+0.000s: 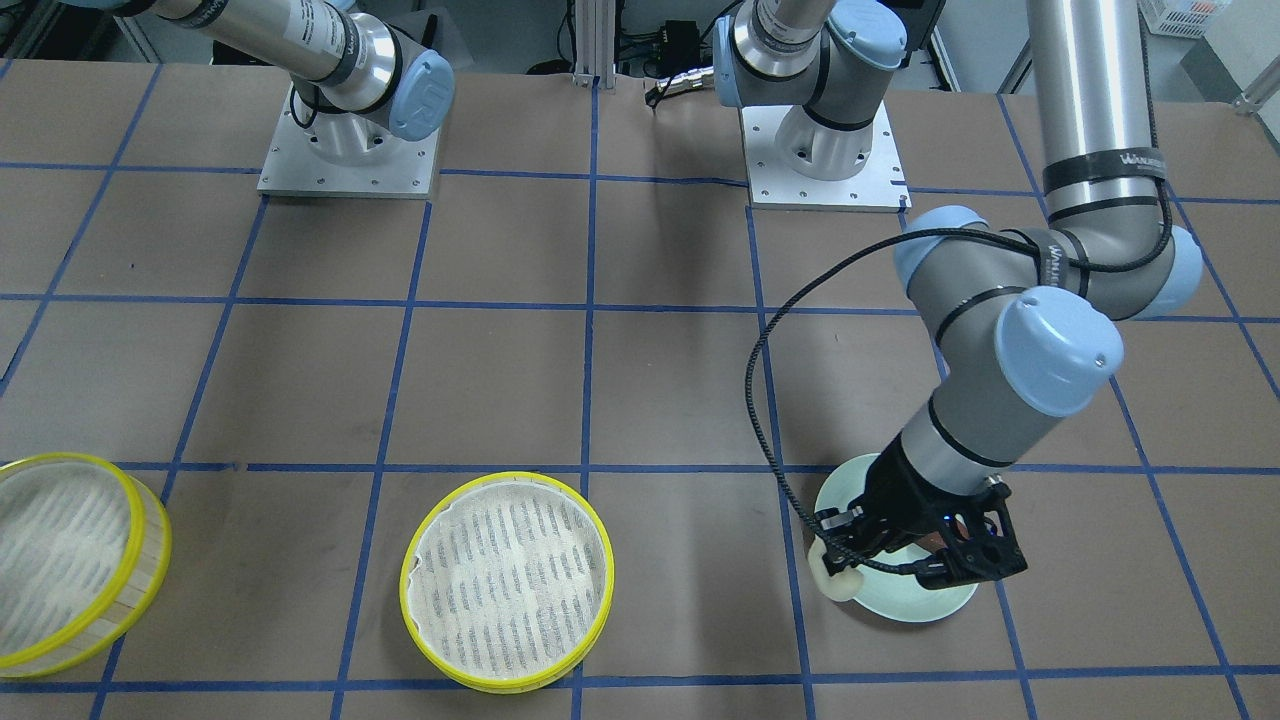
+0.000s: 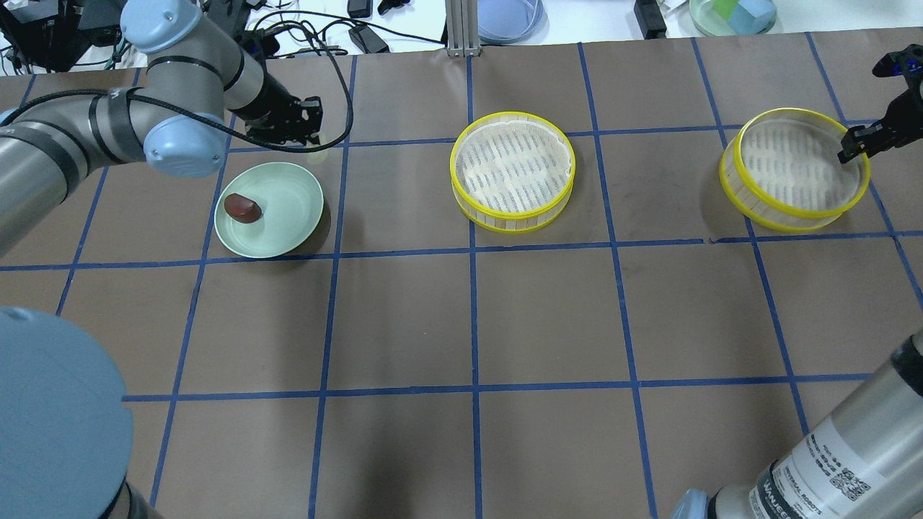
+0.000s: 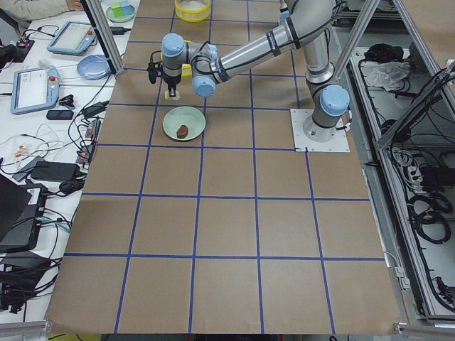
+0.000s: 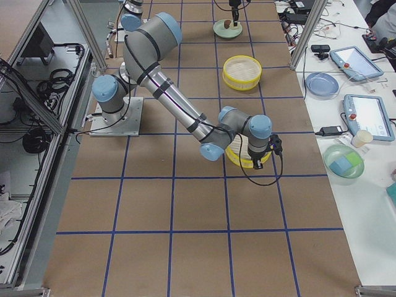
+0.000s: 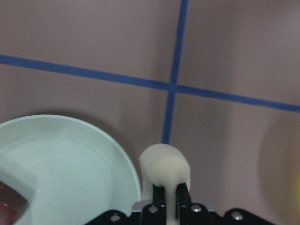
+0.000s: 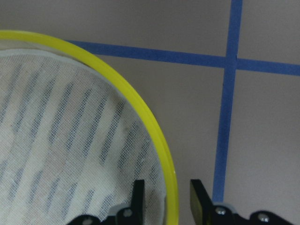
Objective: Stack buns with steamer
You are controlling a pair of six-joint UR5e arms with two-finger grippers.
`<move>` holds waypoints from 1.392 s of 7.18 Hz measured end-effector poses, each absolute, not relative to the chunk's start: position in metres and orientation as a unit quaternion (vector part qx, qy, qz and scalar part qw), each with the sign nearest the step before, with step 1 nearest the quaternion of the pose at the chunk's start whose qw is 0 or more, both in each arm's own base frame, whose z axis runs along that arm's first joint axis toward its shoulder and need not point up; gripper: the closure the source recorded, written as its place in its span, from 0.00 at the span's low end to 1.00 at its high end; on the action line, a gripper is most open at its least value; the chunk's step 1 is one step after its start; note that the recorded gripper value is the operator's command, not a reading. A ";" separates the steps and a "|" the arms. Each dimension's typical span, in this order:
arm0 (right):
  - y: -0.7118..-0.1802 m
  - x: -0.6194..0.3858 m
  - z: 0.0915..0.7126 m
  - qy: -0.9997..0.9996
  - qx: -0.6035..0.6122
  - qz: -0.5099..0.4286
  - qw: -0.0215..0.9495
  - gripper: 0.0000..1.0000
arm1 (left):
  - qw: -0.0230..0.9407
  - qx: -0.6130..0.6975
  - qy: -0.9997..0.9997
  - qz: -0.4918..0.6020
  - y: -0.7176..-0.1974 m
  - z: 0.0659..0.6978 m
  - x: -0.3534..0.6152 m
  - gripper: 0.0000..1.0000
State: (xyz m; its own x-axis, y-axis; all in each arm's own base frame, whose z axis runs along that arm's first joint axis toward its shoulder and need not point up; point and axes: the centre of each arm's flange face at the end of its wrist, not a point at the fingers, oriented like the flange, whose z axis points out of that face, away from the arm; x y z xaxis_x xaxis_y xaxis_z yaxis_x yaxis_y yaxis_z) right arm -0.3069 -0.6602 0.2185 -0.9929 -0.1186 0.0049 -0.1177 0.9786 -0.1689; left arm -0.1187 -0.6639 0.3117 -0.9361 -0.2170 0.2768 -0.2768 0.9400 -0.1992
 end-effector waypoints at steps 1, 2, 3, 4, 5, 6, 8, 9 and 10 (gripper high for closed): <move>-0.660 -0.307 0.218 0.995 -0.060 -0.085 0.003 0.85 | 0.170 0.173 -0.960 0.137 -0.664 0.330 -0.165 1.00; -0.660 -0.307 0.218 0.995 -0.061 -0.084 0.003 0.92 | 0.223 0.205 -0.942 0.144 -0.662 0.338 -0.201 1.00; -0.660 -0.307 0.217 0.994 -0.063 -0.084 0.003 0.95 | 0.263 0.221 -0.929 0.135 -0.657 0.334 -0.231 1.00; -0.660 -0.307 0.219 0.994 -0.064 -0.084 0.002 0.96 | 0.287 0.232 -0.922 0.113 -0.653 0.318 -0.256 1.00; -0.660 -0.307 0.222 0.994 -0.066 -0.085 0.000 0.96 | 0.298 0.239 -0.920 0.089 -0.651 0.297 -0.273 1.00; -0.659 -0.307 0.228 0.994 -0.068 -0.087 -0.003 0.96 | 0.300 0.240 -0.921 0.070 -0.647 0.275 -0.288 0.99; -0.655 -0.304 0.252 0.993 -0.069 -0.094 -0.013 0.96 | 0.293 0.246 -0.923 0.045 -0.640 0.248 -0.310 0.03; -0.653 -0.302 0.265 0.993 -0.070 -0.097 -0.016 0.96 | 0.291 0.252 -0.922 0.041 -0.639 0.244 -0.314 0.00; -0.649 -0.298 0.278 0.993 -0.069 -0.096 -0.015 0.96 | 0.291 0.262 -0.919 0.038 -0.640 0.245 -0.315 0.00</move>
